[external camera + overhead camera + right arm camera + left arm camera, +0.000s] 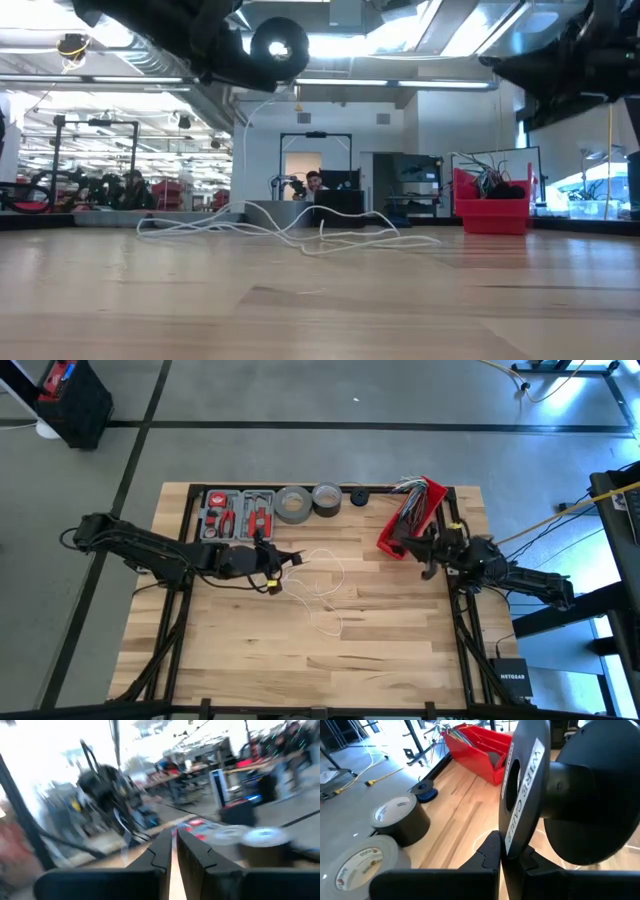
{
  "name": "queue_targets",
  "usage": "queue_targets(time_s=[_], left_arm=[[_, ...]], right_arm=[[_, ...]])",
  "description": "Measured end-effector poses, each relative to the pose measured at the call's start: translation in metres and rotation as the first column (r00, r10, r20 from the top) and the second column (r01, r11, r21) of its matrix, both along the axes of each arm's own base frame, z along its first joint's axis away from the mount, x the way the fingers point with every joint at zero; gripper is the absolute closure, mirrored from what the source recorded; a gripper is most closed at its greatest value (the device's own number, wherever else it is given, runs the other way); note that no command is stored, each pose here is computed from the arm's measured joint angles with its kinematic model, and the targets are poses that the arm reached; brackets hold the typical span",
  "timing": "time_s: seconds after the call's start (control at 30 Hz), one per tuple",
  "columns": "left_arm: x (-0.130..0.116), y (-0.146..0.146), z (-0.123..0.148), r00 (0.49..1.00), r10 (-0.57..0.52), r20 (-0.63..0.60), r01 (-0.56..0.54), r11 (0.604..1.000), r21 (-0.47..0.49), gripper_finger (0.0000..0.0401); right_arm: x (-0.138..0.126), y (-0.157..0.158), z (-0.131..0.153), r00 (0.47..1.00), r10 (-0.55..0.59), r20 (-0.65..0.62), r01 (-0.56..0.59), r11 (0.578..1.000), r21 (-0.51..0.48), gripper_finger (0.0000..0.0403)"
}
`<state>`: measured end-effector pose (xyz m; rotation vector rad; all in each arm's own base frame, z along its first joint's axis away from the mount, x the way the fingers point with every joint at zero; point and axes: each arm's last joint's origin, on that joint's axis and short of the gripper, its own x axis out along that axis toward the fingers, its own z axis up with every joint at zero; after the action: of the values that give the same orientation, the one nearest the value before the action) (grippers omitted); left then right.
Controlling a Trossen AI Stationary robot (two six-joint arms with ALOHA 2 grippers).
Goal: Coil cords
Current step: Coil the white wire onto the spool
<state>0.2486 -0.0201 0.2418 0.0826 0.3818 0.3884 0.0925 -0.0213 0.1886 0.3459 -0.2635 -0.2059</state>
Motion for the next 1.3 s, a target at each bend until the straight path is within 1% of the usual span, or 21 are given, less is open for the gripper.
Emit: queue_targets(time_s=[0.07, 0.1, 0.17, 0.2, 0.27, 0.33, 0.4, 0.43, 0.47, 0.53, 0.57, 0.67, 0.77, 0.83, 0.93, 1.07, 1.2, 1.3], left_arm=[[0.001, -0.002, 0.001, 1.0, -0.007, 0.017, 0.007, 1.0, -0.005, 0.0401], [0.001, -0.003, 0.002, 1.0, -0.012, 0.026, 0.012, 1.0, -0.007, 0.0401], [0.001, -0.005, 0.004, 0.999, -0.023, 0.043, 0.024, 1.0, -0.007, 0.0401], [0.001, -0.006, 0.005, 0.998, -0.028, 0.053, 0.028, 1.0, -0.009, 0.0401], [0.002, -0.009, 0.007, 0.996, -0.04, 0.082, 0.04, 0.999, -0.006, 0.0401], [0.003, -0.01, 0.011, 0.993, -0.052, 0.11, 0.051, 0.999, 0.012, 0.0401], [0.004, -0.011, 0.014, 0.989, -0.06, 0.137, 0.056, 0.998, 0.027, 0.0401], [0.004, -0.011, 0.015, 0.987, -0.062, 0.147, 0.058, 0.998, 0.035, 0.0401], [0.004, -0.011, 0.016, 0.987, -0.067, 0.149, 0.06, 0.997, 0.047, 0.0401], [0.004, -0.01, 0.017, 0.988, -0.068, 0.137, 0.061, 0.996, 0.058, 0.0401], [0.005, -0.01, 0.018, 0.989, -0.063, 0.137, 0.056, 0.997, 0.059, 0.0401], [0.006, -0.01, 0.023, 0.986, -0.056, 0.155, 0.048, 0.997, 0.054, 0.0401], [0.007, -0.011, 0.027, 0.984, -0.058, 0.169, 0.05, 0.997, 0.052, 0.0401], [0.006, -0.014, 0.027, 0.984, -0.066, 0.168, 0.058, 0.997, 0.051, 0.0401], [0.005, -0.019, 0.026, 0.985, -0.088, 0.151, 0.08, 0.995, 0.053, 0.0401], [0.004, -0.024, 0.025, 0.984, -0.116, 0.135, 0.107, 0.991, 0.074, 0.0401], [0.004, -0.026, 0.024, 0.984, -0.129, 0.122, 0.12, 0.99, 0.078, 0.0401], [0.003, -0.028, 0.021, 0.98, -0.175, 0.09, 0.17, 0.983, 0.062, 0.0401]], right_arm=[[0.0, 0.0, 0.001, 0.999, 0.017, 0.03, -0.019, 0.997, 0.073, 0.037], [0.0, 0.0, 0.001, 0.999, 0.02, 0.034, -0.023, 0.996, 0.089, 0.037], [-0.001, 0.0, 0.002, 0.999, 0.014, 0.049, -0.018, 0.996, 0.091, 0.037], [-0.001, -0.001, 0.005, 0.997, -0.012, 0.076, 0.006, 0.996, 0.09, 0.037], [-0.003, -0.002, 0.01, 0.988, -0.057, 0.145, 0.037, 0.99, 0.136, 0.037], [-0.006, -0.001, 0.016, 0.973, -0.037, 0.228, -0.002, 0.986, 0.168, 0.037], [-0.008, 0.003, 0.025, 0.948, 0.067, 0.311, -0.103, 0.99, 0.101, 0.037], [-0.007, 0.006, 0.028, 0.938, 0.13, 0.322, -0.154, 0.987, 0.051, 0.037], [-0.005, 0.008, 0.028, 0.933, 0.181, 0.31, -0.195, 0.981, 0.016, 0.037], [0.001, 0.013, 0.026, 0.934, 0.235, 0.268, -0.238, 0.971, -0.021, 0.037], [0.005, 0.015, 0.024, 0.946, 0.226, 0.232, -0.226, 0.974, -0.026, 0.037], [0.02, 0.019, 0.019, 0.991, 0.118, 0.07, -0.115, 0.992, -0.052, 0.037], [0.036, 0.026, 0.029, 0.999, 0.042, -0.02, -0.044, 0.989, -0.143, 0.037], [0.049, 0.033, 0.041, 0.998, 0.031, -0.053, -0.042, 0.977, -0.211, 0.037], [0.074, 0.042, 0.057, 0.992, 0.024, -0.121, -0.058, 0.955, -0.292, 0.037], [0.114, 0.05, 0.07, 0.979, 0.002, -0.205, -0.075, 0.933, -0.352, 0.037], [0.158, 0.058, 0.075, 0.961, -0.022, -0.276, -0.099, 0.903, -0.419, 0.037], [0.188, 0.064, 0.077, 0.951, -0.015, -0.308, -0.131, 0.884, -0.448, 0.037]])
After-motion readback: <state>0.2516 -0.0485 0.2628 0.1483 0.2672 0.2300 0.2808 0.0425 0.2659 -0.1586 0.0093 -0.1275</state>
